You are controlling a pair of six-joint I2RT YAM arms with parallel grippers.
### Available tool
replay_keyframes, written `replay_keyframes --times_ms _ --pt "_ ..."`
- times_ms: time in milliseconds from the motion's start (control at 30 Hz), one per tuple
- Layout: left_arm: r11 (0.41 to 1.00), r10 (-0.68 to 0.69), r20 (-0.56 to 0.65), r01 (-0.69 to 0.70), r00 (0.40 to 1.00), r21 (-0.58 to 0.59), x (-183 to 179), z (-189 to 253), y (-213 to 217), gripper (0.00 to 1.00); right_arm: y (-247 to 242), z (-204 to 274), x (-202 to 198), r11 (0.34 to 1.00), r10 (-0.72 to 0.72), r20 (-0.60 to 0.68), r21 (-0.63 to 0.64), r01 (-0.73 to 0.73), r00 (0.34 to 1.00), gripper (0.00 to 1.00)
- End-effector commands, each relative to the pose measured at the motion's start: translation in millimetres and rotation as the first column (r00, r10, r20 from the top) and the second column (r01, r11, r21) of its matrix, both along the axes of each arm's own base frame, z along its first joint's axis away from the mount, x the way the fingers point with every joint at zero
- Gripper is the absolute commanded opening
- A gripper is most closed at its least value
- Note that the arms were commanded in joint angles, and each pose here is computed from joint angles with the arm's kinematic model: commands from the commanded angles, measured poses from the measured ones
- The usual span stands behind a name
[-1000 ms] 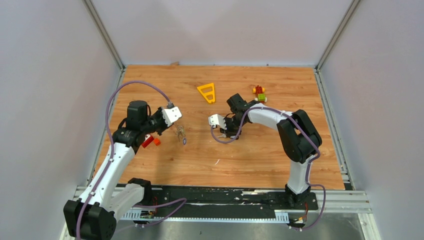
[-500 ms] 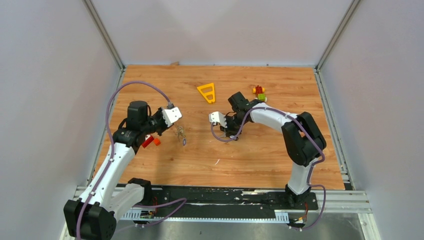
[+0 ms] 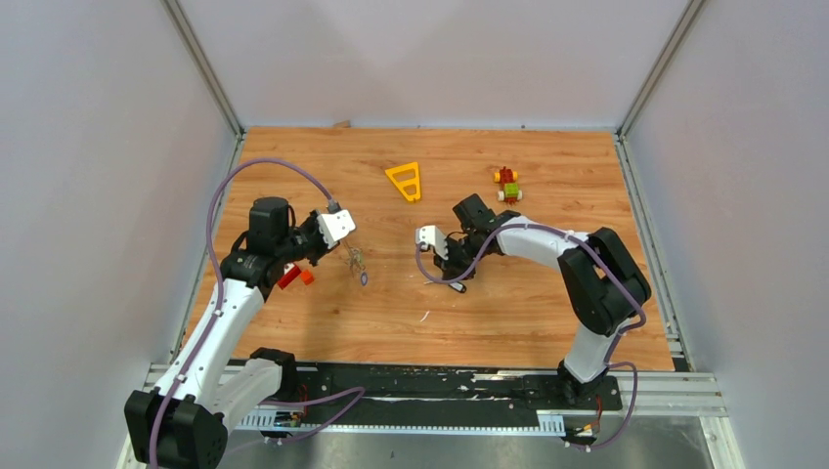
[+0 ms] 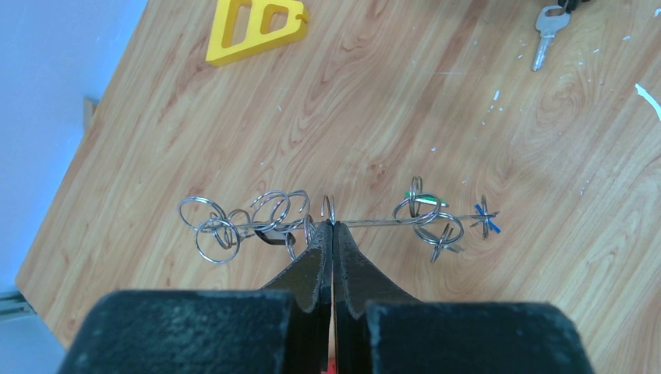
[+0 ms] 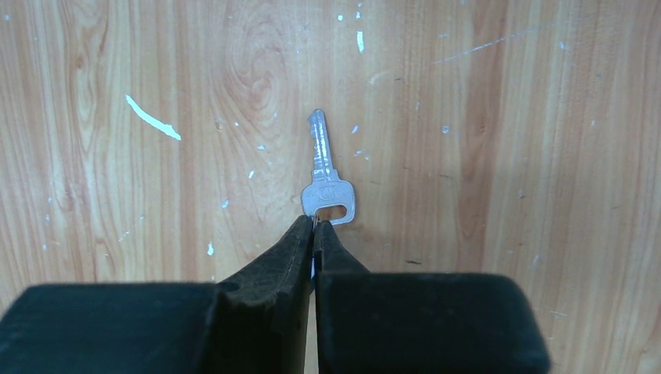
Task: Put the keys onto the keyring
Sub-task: Pick up the key from the center of the board.
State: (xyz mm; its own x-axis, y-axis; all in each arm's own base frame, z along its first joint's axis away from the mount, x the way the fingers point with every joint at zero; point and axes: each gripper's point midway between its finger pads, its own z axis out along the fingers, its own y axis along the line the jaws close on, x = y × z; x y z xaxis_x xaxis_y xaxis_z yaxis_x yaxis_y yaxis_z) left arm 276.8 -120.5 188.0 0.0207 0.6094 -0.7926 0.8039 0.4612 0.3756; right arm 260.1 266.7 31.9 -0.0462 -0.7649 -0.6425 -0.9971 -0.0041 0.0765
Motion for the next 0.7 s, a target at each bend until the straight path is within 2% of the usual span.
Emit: replay_keyframes --times_ms 0,267,500,667 --pt "0.999 -0.007 0.055 0.009 0.998 -0.046 4.8 20.1 -4.9 0.00 15.4 21.2 0.7 0.998 -0.014 0.042 0.067 0.011 0.999 0.06" --pt "0.998 -0.007 0.057 0.011 0.998 -0.055 6.1 25.0 -6.2 0.00 6.4 5.3 1.0 0.999 -0.038 0.055 -0.029 0.040 0.998 0.19" --pt "0.998 -0.008 0.055 0.011 0.998 -0.058 5.8 25.6 -6.8 0.00 3.6 13.5 2.2 1.000 -0.014 0.099 -0.024 0.016 0.995 0.33" --pt "0.998 -0.009 0.053 0.012 0.999 -0.056 6.1 24.1 -6.9 0.00 2.0 13.9 1.5 0.999 0.031 0.124 -0.030 -0.028 0.992 0.36"
